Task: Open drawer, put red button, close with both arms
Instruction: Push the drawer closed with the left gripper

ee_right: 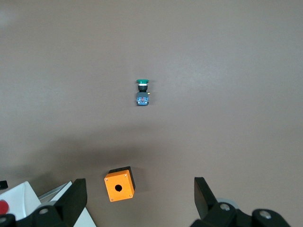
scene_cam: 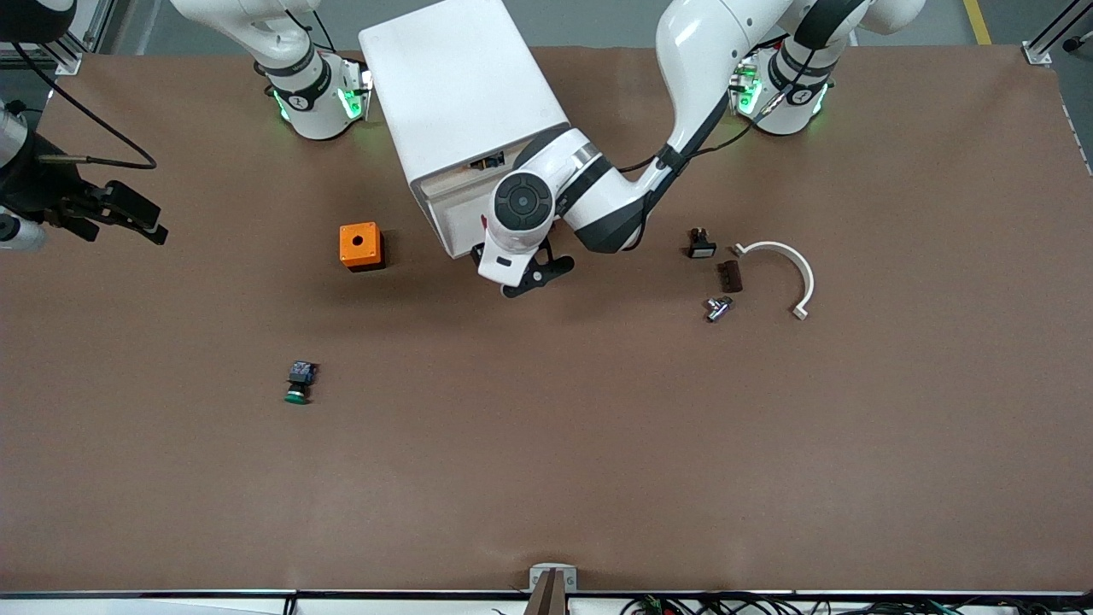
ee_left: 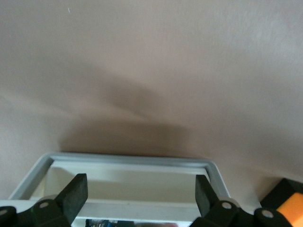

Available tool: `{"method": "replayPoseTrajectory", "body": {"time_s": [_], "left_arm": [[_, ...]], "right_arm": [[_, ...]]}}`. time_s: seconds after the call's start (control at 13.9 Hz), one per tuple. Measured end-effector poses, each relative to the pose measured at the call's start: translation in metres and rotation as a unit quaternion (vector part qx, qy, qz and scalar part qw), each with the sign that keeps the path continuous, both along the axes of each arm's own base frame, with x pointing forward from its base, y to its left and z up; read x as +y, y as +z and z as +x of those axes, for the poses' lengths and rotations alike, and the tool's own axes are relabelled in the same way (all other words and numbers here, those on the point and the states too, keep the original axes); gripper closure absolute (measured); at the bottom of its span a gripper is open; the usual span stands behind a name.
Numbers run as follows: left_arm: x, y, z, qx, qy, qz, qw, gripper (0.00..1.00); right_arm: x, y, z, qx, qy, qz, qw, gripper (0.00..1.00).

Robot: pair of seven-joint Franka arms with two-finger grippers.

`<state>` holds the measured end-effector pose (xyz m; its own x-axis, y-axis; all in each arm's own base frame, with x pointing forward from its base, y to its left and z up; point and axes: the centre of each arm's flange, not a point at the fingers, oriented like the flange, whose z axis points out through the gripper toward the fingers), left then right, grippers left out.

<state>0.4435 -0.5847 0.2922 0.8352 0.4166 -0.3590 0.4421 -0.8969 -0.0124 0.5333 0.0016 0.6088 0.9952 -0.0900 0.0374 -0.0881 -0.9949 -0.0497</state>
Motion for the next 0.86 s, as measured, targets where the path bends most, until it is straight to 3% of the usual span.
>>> {"method": "replayPoseTrajectory", "body": {"time_s": [0.5,0.86], "left_arm": [[-0.016,-0.010,-0.027,0.061,0.017,-0.025,0.998,0.00],[-0.019,-0.016,-0.032,0.090,0.032,-0.037,0.995,0.00]], "right_arm": [[-0.001,0.008,0.002,-0.015,-0.001,0.000,1.000,0.00],[-0.004,0.012,0.012,-0.022,-0.005,-0.003,1.000,0.00]]}}
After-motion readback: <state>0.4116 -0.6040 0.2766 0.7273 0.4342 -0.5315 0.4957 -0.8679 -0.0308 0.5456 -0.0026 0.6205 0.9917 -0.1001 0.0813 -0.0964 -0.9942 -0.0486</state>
